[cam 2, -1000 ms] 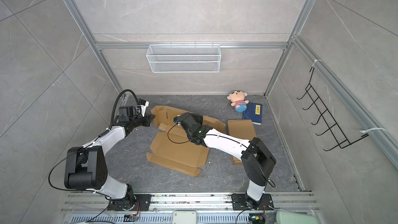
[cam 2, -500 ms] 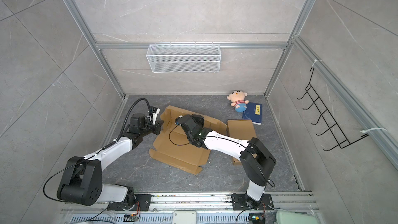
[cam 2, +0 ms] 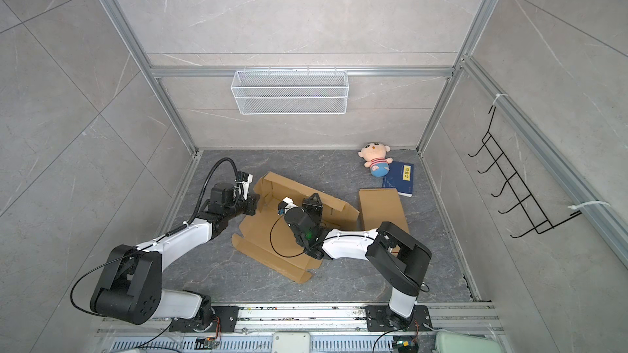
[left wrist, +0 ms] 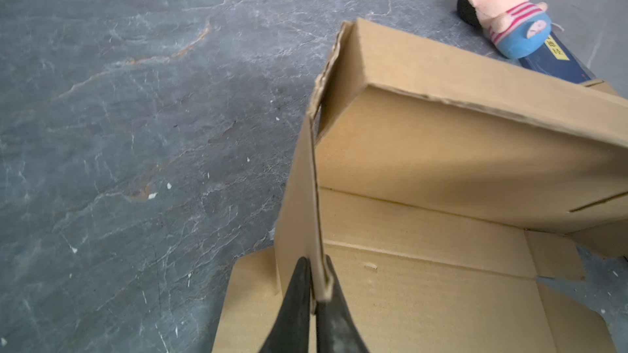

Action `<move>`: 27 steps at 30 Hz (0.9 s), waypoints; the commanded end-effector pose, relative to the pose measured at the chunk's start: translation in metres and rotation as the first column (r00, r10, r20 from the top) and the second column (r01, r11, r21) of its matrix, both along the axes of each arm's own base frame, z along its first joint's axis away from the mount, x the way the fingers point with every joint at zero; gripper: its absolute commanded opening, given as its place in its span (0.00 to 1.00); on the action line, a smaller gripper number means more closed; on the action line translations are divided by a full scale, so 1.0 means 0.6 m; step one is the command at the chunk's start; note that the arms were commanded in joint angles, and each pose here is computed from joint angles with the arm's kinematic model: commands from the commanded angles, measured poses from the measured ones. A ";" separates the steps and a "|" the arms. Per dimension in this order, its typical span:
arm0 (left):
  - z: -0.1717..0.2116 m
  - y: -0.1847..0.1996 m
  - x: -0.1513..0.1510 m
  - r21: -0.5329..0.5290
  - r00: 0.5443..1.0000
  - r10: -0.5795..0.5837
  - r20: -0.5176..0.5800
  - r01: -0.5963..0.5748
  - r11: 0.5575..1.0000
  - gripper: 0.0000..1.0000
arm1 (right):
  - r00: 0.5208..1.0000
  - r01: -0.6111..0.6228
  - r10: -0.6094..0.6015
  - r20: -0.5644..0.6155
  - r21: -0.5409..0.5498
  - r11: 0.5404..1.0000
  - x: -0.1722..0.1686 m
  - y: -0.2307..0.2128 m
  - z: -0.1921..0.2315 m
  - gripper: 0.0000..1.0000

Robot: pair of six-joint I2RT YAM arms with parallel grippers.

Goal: Fold the paper box

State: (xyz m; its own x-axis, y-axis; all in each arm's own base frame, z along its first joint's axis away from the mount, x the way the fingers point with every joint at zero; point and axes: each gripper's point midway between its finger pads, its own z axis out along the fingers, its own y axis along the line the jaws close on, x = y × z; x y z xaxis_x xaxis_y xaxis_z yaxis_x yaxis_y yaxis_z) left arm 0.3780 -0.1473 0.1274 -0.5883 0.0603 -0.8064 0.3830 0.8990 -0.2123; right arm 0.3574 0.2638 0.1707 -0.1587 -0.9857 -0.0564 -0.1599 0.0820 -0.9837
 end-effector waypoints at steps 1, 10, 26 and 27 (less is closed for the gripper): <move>0.007 -0.009 0.004 -0.021 0.999 -0.008 -0.037 0.007 1.000 0.15 | 0.998 -0.059 0.057 -0.033 -0.051 0.997 -0.016 0.018 -0.034 0.00; 0.064 0.007 -0.002 -0.070 0.995 -0.079 -0.060 0.074 0.995 0.30 | 0.996 -0.079 0.075 -0.057 -0.069 0.994 -0.022 0.011 -0.046 0.00; 0.192 0.159 0.020 -0.230 0.994 0.100 0.051 -0.086 0.969 0.52 | 0.995 -0.071 0.066 -0.072 -0.058 0.996 -0.012 -0.002 -0.043 0.00; 0.175 0.165 0.031 -0.221 0.994 0.111 0.022 -0.104 0.970 0.52 | 0.995 -0.069 0.065 -0.072 -0.056 0.996 -0.011 -0.002 -0.043 0.00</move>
